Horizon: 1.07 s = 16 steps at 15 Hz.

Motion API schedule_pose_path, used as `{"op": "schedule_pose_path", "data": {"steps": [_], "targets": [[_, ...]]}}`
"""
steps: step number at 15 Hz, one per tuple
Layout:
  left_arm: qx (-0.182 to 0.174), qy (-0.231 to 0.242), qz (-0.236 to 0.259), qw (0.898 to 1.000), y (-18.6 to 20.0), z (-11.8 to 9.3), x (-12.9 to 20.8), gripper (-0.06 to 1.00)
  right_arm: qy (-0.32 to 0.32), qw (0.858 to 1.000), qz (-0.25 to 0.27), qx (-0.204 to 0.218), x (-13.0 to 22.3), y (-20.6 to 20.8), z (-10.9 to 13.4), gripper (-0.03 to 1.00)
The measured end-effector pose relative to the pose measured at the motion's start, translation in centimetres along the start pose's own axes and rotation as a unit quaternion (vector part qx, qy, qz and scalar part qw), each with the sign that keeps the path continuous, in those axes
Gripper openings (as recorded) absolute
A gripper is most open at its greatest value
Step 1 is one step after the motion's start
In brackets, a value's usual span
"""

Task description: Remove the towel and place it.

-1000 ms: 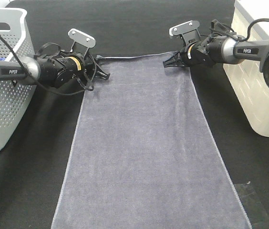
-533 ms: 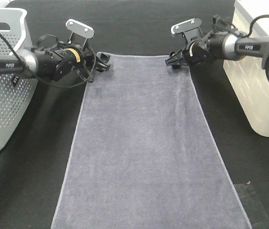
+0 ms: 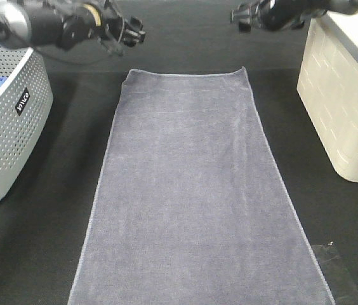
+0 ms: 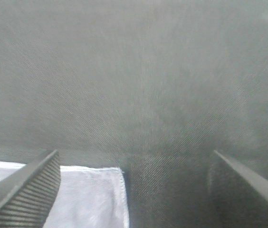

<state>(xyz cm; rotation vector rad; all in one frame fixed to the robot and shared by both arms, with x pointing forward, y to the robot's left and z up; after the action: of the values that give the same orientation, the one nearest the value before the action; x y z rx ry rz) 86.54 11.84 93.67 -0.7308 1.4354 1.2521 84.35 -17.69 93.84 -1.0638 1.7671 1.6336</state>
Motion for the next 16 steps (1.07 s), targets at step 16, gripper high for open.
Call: {"op": "schedule_pose_path", "data": {"steps": [16], "targets": [[-0.07, 0.05, 0.326, 0.941, 23.1, 2.3, -8.5, 0.81, 0.026, 0.964, 0.246, -0.103, 0.6, 21.9, 0.9, 0.79]]}}
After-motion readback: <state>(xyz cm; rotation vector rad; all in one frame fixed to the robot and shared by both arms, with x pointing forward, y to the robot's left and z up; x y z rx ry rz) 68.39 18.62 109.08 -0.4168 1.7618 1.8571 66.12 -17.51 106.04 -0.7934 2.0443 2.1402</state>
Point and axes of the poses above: a point on each arm's last joint axis where the gripper is mounted, y pointing back along that axis away from the gripper, z along the wrist's bending axis when the last joint is at zero, x = y × z, the point moved 8 cm from there along -y, pointing out along that axis toward the gripper, and after that the axes turned 5 degrees about y, right-handed, at the moved point
